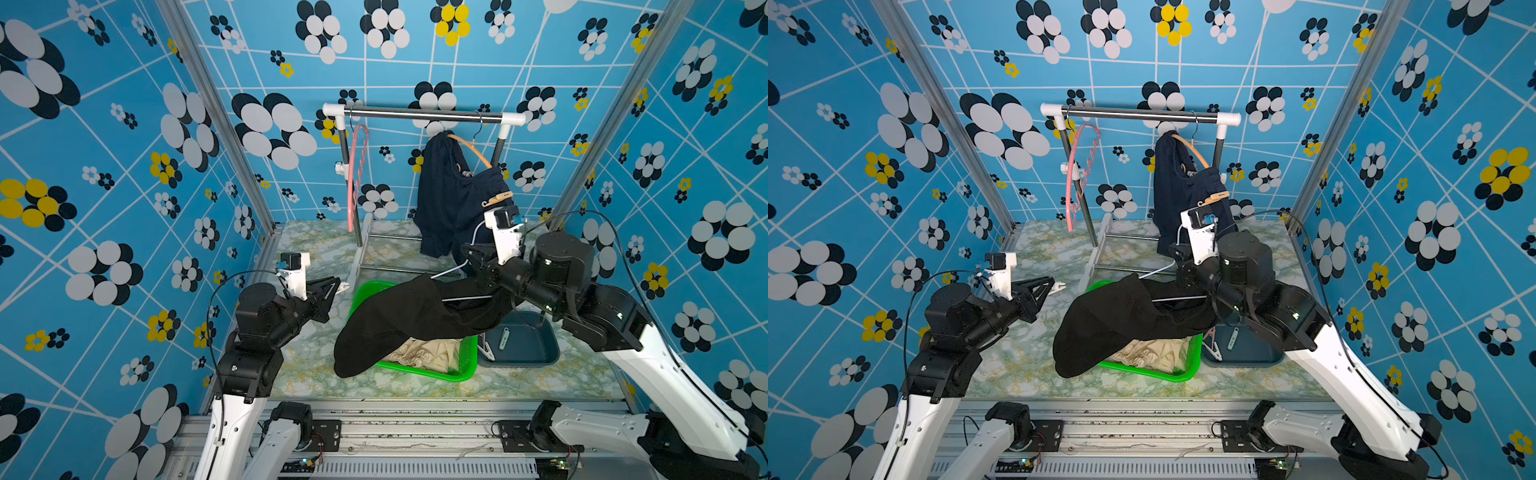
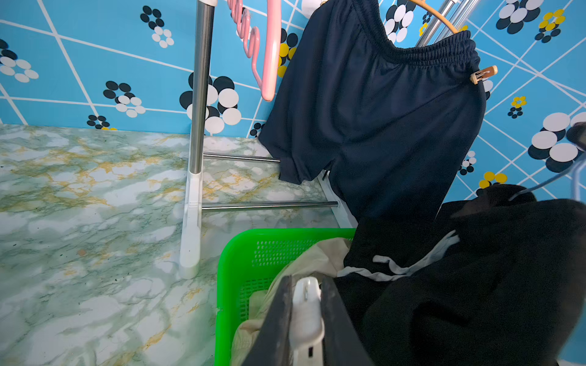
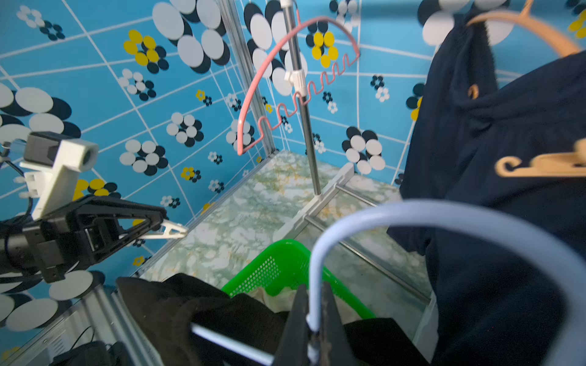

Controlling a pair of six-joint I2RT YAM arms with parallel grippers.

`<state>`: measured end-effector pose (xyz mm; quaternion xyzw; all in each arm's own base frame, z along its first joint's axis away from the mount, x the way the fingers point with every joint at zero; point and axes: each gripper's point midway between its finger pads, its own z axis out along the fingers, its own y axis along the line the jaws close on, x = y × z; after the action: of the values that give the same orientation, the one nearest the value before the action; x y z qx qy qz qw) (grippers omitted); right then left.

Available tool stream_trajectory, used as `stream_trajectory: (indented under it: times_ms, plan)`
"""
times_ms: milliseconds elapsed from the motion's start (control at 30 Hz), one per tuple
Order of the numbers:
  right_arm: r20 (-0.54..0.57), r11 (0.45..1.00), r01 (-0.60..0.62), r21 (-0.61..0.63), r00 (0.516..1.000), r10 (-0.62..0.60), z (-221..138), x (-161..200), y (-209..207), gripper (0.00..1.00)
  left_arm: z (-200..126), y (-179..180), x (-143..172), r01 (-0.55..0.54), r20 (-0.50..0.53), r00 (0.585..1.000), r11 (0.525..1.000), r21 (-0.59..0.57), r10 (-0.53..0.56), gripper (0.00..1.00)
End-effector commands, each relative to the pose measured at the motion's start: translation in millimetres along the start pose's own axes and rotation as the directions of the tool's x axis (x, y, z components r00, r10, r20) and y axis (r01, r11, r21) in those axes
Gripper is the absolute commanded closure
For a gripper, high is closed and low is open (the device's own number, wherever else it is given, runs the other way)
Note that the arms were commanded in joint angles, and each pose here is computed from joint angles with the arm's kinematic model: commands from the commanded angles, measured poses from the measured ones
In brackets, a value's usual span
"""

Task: Remove the clothespins securing shorts to the hanger
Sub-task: Place the hanger in the basket.

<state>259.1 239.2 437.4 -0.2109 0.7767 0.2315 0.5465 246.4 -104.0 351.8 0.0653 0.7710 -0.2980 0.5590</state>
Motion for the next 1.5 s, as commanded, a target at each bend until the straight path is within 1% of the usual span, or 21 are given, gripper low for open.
stream_trajectory:
  times_ms: [0,133,300,433,600,767,833,900,967,1000,1067,1167,1233,1300,1367,1467]
  plan:
    - [-0.087,0.994,-0.082,-0.077,0.993,0.075,21,11,17,1.0,-13,-7,-16,-0.046,0.049,0.998,0.999,-0.011,0.046,1.0]
    - [-0.201,0.994,-0.103,-0.02,0.975,0.097,62,48,14,1.0,-18,-14,-22,-0.056,0.059,0.997,0.998,0.005,0.056,1.0]
    - [-0.283,0.995,-0.093,0.046,0.954,0.103,110,80,8,1.0,-23,-25,-22,-0.048,0.063,0.997,0.997,0.054,0.044,1.0]
    - [-0.356,0.994,-0.067,0.092,0.929,0.095,142,107,2,1.0,-19,-30,-16,-0.017,0.04,0.999,0.994,0.104,0.013,1.0]
    - [-0.45,0.986,-0.034,0.165,0.887,0.106,176,143,-18,1.0,-8,-31,-2,0.027,0.003,1.0,0.99,0.141,-0.028,1.0]
    - [-0.535,0.985,-0.06,0.163,0.833,0.14,202,182,-32,1.0,10,-33,14,0.072,-0.033,0.997,0.983,0.169,-0.068,1.0]
    - [-0.563,0.983,-0.079,0.163,0.811,0.158,209,196,-38,0.98,21,-36,22,0.089,-0.05,0.995,0.98,0.179,-0.082,1.0]
    - [-0.581,0.984,-0.093,0.153,0.797,0.165,212,204,-40,0.91,34,-40,31,0.102,-0.072,0.993,0.977,0.185,-0.09,1.0]
    - [-0.585,0.986,-0.108,0.127,0.795,0.163,213,206,-38,0.84,46,-41,40,0.122,-0.099,0.99,0.976,0.18,-0.105,1.0]
    - [-0.581,0.987,-0.112,0.112,0.799,0.156,211,203,-36,0.78,53,-41,45,0.14,-0.114,0.986,0.975,0.175,-0.121,1.0]
    - [-0.573,0.991,-0.105,0.085,0.808,0.135,205,198,-33,0.68,64,-39,51,0.186,-0.136,0.977,0.967,0.175,-0.163,1.0]
    - [-0.55,0.996,-0.085,0.042,0.83,0.094,188,192,-30,0.58,75,-43,57,0.219,-0.172,0.967,0.955,0.201,-0.186,1.0]
    - [-0.509,0.998,-0.063,0.021,0.859,0.065,174,184,-31,0.52,78,-51,58,0.2,-0.201,0.968,0.95,0.242,-0.153,1.0]
    - [-0.477,0.998,-0.06,-0.021,0.878,0.042,162,179,-27,0.51,79,-61,59,0.167,-0.223,0.97,0.939,0.301,-0.101,1.0]
    - [-0.446,0.993,-0.066,-0.093,0.895,0.018,149,172,-18,0.5,79,-70,59,0.128,-0.236,0.971,0.924,0.36,-0.043,1.0]
    - [-0.411,0.969,-0.082,-0.233,0.911,-0.022,131,164,5,0.49,75,-89,59,0.045,-0.226,0.971,0.875,0.482,0.074,1.0]
